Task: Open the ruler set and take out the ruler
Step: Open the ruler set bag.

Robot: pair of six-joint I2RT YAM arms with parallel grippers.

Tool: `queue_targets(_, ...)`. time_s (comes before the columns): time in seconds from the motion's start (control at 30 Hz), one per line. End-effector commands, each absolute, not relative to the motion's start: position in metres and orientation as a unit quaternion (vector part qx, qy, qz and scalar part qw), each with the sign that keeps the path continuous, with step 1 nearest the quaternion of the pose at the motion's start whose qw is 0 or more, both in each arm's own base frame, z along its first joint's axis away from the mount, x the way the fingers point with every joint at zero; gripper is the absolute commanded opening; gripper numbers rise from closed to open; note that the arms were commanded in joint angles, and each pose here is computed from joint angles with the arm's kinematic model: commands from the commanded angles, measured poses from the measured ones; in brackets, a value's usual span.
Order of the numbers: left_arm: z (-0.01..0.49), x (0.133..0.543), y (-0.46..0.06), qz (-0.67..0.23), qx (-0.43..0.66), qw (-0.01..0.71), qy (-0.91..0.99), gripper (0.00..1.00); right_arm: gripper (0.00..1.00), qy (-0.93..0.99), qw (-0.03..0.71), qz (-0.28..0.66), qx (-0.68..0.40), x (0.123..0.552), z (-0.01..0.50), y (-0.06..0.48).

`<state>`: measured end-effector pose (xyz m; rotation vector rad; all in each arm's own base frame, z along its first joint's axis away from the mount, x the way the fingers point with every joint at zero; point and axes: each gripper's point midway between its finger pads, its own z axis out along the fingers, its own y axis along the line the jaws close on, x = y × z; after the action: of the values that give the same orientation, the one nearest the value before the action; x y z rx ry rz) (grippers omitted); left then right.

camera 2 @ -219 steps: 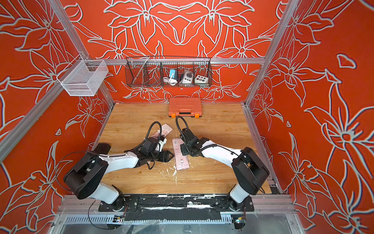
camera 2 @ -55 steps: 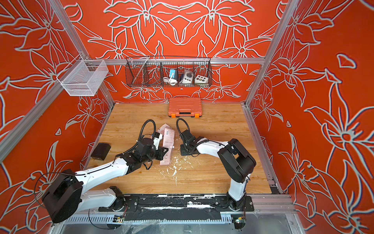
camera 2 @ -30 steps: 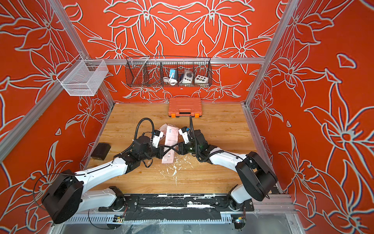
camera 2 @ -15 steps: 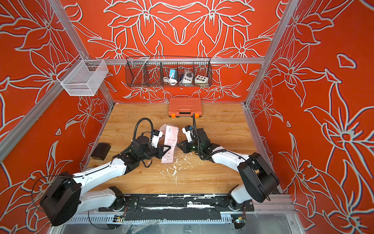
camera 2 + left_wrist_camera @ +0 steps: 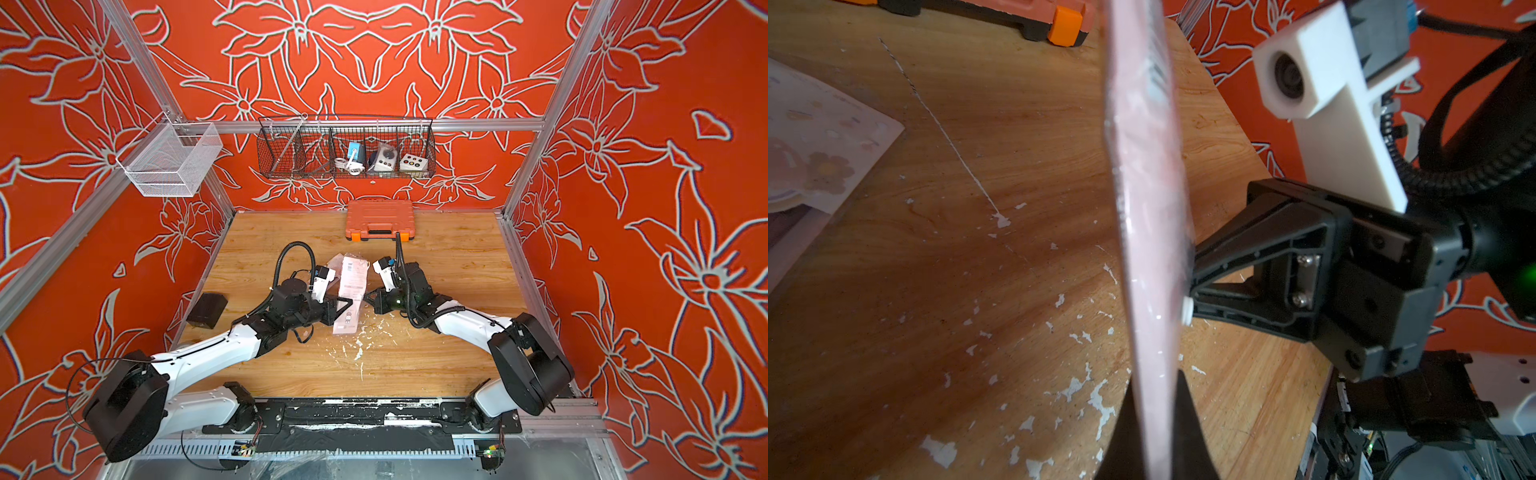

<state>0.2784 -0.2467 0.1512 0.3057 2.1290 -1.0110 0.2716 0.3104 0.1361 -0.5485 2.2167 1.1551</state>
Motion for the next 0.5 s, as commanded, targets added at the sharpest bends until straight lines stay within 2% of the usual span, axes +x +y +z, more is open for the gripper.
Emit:
queue_targets(0.0, 0.150, 0.278, -0.246, -0.398, 0.121, 0.379, 0.827, 0.00, 0.00, 0.831, 0.310, 0.417, -0.197, 0.278, 0.147, 0.305)
queue_targets(0.17, 0.147, 0.280, -0.241, -0.388, 0.109, 0.384, 0.831, 0.00, 0.00, 0.849, 0.307, 0.392, -0.176, 0.282, 0.137, 0.291)
queue_targets(0.33, 0.144, 0.282, -0.240, -0.385, 0.102, 0.384, 0.833, 0.01, 0.00, 0.846, 0.294, 0.417, -0.158, 0.279, 0.136, 0.285)
queue_targets(0.4, 0.141, 0.283, -0.239, -0.383, 0.099, 0.382, 0.835, 0.28, 0.00, 0.841, 0.278, 0.434, -0.165, 0.273, 0.138, 0.290)
queue_targets(0.47, 0.139, 0.283, -0.240, -0.382, 0.099, 0.379, 0.837, 0.46, 0.00, 0.833, 0.262, 0.458, -0.167, 0.266, 0.142, 0.295)
